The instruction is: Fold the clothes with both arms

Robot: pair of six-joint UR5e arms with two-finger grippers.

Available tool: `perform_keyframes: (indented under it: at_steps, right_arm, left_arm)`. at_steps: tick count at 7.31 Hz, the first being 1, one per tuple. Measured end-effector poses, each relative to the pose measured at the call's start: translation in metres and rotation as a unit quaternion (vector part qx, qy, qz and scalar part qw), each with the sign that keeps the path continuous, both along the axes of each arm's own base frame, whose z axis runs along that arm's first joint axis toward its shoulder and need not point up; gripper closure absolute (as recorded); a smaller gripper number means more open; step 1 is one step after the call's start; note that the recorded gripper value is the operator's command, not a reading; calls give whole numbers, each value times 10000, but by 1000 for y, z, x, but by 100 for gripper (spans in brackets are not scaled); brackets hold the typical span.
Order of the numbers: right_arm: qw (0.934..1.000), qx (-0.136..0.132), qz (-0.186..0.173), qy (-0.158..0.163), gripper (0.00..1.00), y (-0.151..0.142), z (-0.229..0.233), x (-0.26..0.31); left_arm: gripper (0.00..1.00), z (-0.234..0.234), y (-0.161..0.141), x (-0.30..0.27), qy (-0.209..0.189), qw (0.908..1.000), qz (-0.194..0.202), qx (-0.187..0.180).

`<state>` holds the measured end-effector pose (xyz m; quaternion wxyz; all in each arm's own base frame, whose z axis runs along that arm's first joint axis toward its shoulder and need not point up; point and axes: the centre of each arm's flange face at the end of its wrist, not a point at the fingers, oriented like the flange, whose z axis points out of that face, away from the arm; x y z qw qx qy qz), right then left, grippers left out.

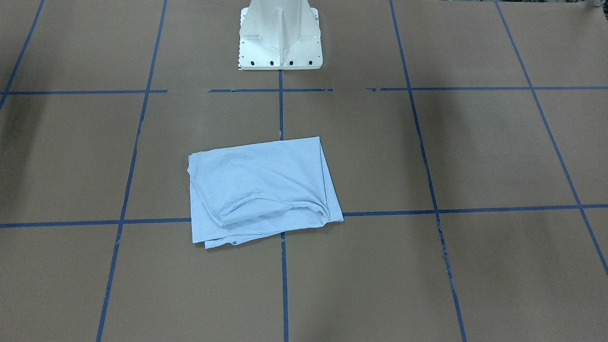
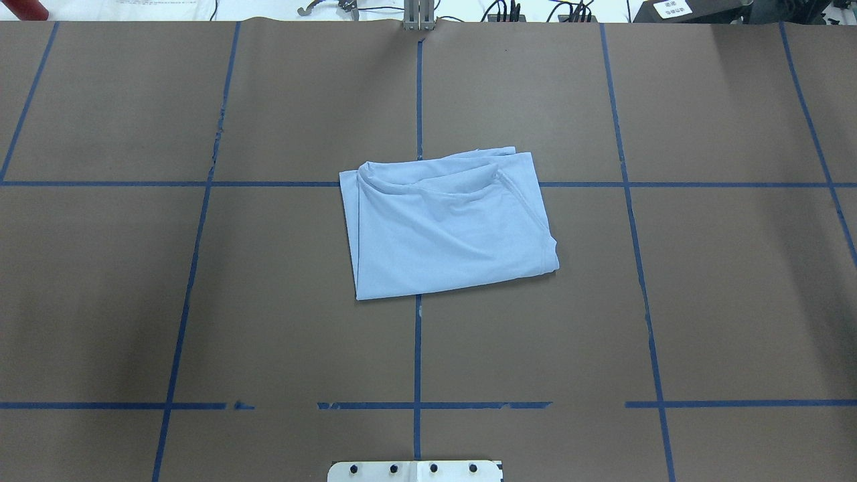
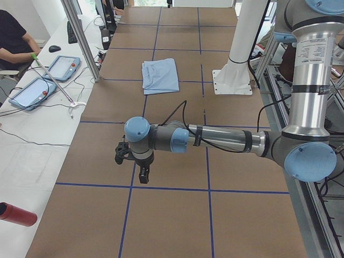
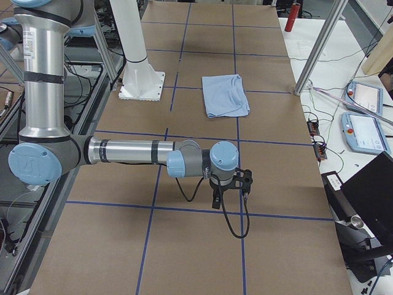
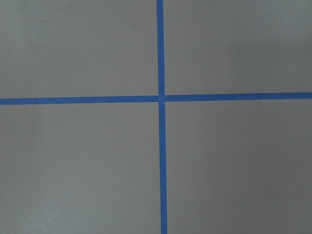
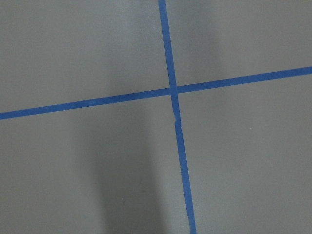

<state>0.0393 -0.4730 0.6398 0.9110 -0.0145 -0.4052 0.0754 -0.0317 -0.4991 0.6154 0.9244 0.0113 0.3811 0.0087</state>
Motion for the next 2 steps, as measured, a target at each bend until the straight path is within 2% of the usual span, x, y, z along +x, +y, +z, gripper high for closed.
perform_keyframes:
  at_steps: [2]
  right_arm:
    - [10000,-10,0,3,0,1,1,0]
  left_arm:
    - [0,1,1,0,-1,10000,9,-3]
